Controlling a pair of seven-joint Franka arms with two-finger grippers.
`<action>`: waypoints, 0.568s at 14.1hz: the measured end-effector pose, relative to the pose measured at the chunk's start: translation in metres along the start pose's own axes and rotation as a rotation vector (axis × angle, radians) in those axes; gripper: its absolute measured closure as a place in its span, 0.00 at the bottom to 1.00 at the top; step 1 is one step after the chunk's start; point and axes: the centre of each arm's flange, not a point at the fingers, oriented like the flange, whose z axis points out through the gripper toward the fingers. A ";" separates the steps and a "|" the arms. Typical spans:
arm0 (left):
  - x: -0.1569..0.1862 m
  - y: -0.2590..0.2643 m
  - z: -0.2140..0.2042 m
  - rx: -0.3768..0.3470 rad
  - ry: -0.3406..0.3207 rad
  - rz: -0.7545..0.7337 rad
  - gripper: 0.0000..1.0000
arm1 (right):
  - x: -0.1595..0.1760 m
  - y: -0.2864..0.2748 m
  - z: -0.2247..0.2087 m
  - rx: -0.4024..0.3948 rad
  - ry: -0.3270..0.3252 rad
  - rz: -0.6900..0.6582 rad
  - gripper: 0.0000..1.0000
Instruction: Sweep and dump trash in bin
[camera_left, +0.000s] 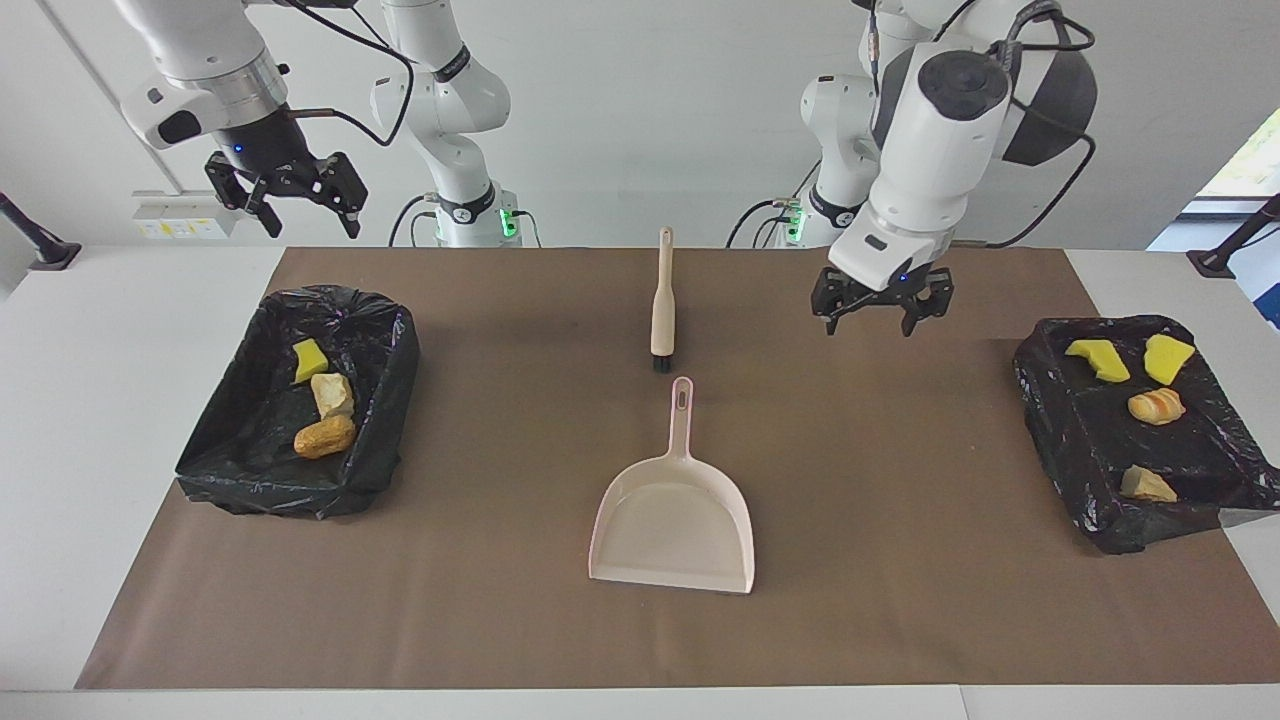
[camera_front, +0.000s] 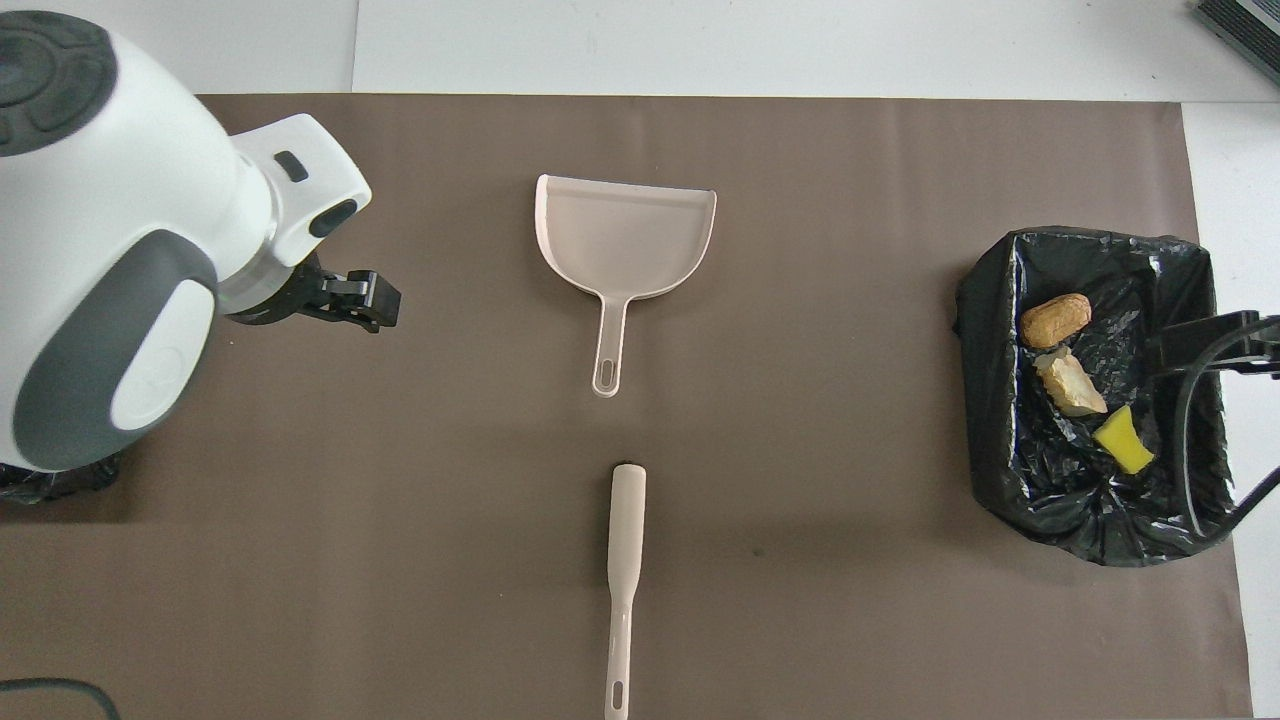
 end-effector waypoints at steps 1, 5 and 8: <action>-0.009 -0.012 -0.013 -0.014 0.002 0.022 0.00 | 0.000 0.000 0.000 0.000 0.000 0.000 0.00; -0.047 -0.044 -0.057 -0.049 0.012 0.037 0.00 | 0.000 0.000 0.000 0.000 0.000 0.000 0.00; -0.062 -0.071 -0.073 -0.068 0.002 0.025 0.00 | 0.000 0.000 0.000 0.000 0.000 0.000 0.00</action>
